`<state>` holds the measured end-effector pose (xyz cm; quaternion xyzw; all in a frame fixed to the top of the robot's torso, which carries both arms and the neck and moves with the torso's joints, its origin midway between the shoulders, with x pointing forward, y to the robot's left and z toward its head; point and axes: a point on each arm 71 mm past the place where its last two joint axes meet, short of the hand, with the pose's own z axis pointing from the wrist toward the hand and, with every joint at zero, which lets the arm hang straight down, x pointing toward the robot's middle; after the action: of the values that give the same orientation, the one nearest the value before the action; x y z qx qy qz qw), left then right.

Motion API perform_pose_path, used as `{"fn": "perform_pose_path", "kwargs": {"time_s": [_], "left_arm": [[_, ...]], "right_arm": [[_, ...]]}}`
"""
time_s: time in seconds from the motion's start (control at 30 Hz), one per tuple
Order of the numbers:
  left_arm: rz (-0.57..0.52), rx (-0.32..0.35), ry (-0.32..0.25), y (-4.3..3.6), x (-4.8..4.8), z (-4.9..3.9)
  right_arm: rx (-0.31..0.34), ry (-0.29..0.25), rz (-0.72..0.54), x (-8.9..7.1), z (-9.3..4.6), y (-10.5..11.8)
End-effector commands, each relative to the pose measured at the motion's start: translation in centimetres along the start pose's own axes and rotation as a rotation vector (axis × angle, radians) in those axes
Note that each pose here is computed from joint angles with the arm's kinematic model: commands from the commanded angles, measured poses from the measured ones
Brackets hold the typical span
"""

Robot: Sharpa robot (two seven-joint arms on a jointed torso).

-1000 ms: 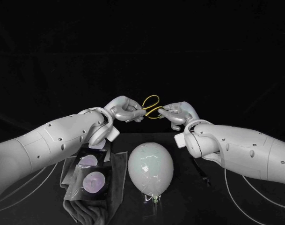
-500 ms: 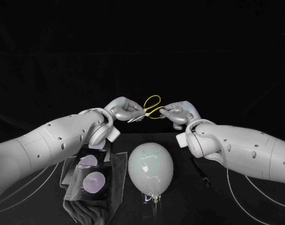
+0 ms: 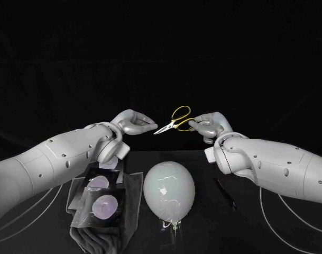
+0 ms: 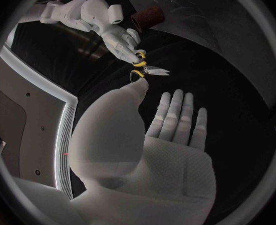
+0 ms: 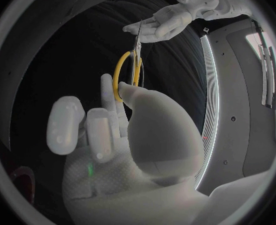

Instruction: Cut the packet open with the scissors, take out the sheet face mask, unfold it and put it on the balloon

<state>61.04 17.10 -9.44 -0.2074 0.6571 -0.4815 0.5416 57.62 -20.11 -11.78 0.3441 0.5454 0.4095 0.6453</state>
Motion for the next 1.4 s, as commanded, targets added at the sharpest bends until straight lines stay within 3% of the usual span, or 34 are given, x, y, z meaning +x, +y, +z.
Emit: {"fn": "perform_pose_path", "kwargs": {"time_s": [0.03,0.3,0.5,0.6,0.87,1.2,1.4], "left_arm": [[-0.007,-0.034,-0.059,0.34,-0.79,0.02],[-0.042,-0.051,-0.136,1.21,-2.55,-0.57],[-0.098,-0.041,-0.173,1.56,-3.48,-1.46],[-0.147,-0.024,-0.192,1.63,-3.82,-2.09],[-0.458,0.063,-0.273,1.76,-4.24,-4.58],[-0.565,0.075,-0.267,2.34,-4.12,-7.23],[-0.592,0.07,-0.263,2.75,-3.93,-8.3]], "right_arm": [[-0.008,-0.082,-0.067,-1.2,0.6,-0.2],[-0.013,-0.217,-0.149,-4.8,2.1,-1.3],[-0.041,-0.255,-0.193,-7.6,2.5,-1.3],[-0.044,-0.234,-0.218,-8.8,2.3,-1.2],[0.015,-0.133,-0.326,-13.0,0.0,-1.8],[0.062,-0.049,-0.5,-18.2,-3.8,-2.6],[0.077,-0.049,-0.572,-20.3,-5.7,-2.6]]}}
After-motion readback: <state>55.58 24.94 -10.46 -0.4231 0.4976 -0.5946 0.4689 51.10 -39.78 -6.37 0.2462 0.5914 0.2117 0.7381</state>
